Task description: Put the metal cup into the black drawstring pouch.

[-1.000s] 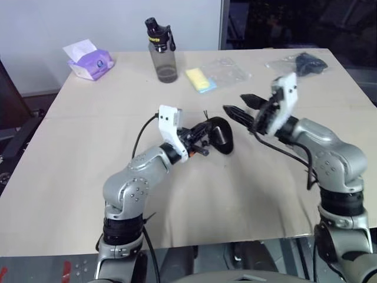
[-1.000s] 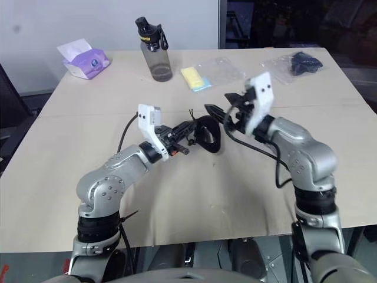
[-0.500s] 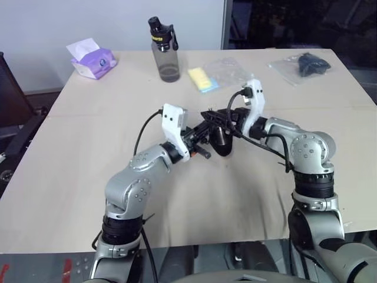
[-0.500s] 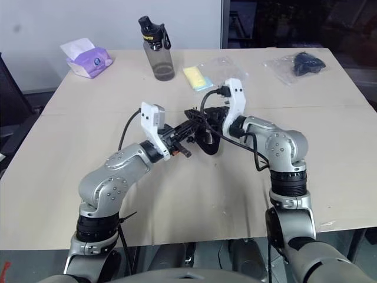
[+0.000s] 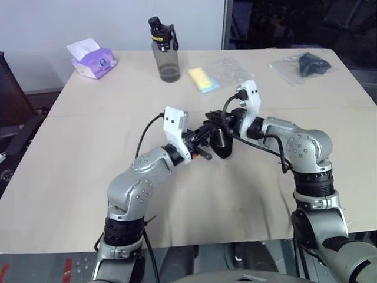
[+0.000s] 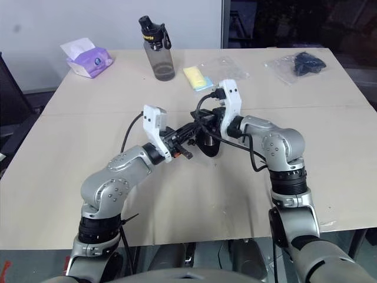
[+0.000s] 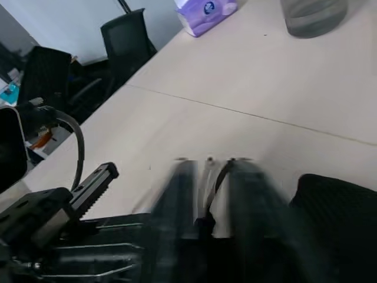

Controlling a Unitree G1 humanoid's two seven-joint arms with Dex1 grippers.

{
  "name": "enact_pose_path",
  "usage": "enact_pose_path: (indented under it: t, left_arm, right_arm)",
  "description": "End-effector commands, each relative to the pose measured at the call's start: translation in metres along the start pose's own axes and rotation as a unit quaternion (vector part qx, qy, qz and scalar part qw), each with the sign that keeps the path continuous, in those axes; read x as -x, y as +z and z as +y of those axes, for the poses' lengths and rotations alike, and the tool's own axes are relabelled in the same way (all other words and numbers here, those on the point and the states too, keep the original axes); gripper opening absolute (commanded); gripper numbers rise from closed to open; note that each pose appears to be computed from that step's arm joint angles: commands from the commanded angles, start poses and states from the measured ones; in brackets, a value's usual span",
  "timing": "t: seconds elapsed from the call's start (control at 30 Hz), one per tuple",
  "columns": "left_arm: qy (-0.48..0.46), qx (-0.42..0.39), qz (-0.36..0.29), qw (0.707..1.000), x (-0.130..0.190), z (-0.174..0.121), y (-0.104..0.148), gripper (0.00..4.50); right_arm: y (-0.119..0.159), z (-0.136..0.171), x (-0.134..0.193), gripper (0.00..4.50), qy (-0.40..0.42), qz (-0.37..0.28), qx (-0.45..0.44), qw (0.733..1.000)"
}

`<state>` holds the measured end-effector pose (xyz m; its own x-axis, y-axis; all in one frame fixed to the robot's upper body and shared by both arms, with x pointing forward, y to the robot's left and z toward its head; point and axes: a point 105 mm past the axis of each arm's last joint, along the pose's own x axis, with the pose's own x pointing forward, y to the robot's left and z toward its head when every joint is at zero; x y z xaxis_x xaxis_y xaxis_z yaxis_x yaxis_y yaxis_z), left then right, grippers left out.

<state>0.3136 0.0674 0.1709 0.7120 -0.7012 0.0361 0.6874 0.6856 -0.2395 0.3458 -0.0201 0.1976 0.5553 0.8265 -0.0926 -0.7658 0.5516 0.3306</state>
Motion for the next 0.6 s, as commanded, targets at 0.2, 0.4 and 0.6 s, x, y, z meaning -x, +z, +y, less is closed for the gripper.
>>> enact_pose_path:
  t: [0.2, 0.4, 0.6]
  left_arm:
    - [0.0, -0.006, -0.017, 1.0, 0.002, -0.002, 0.011, 0.0]
    - [0.009, -0.008, -0.029, 1.0, 0.004, -0.002, 0.013, 1.77]
    - [0.001, -0.031, -0.056, 0.998, 0.018, -0.005, 0.019, 2.82]
  right_arm:
    - [0.012, 0.009, 0.002, 0.09, 0.024, -0.03, 0.003, 0.999]
    - [0.028, 0.013, 0.005, 0.0, 0.041, -0.072, -0.031, 0.996]
    - [0.068, 0.009, 0.013, 0.0, 0.015, -0.16, -0.011, 0.987]
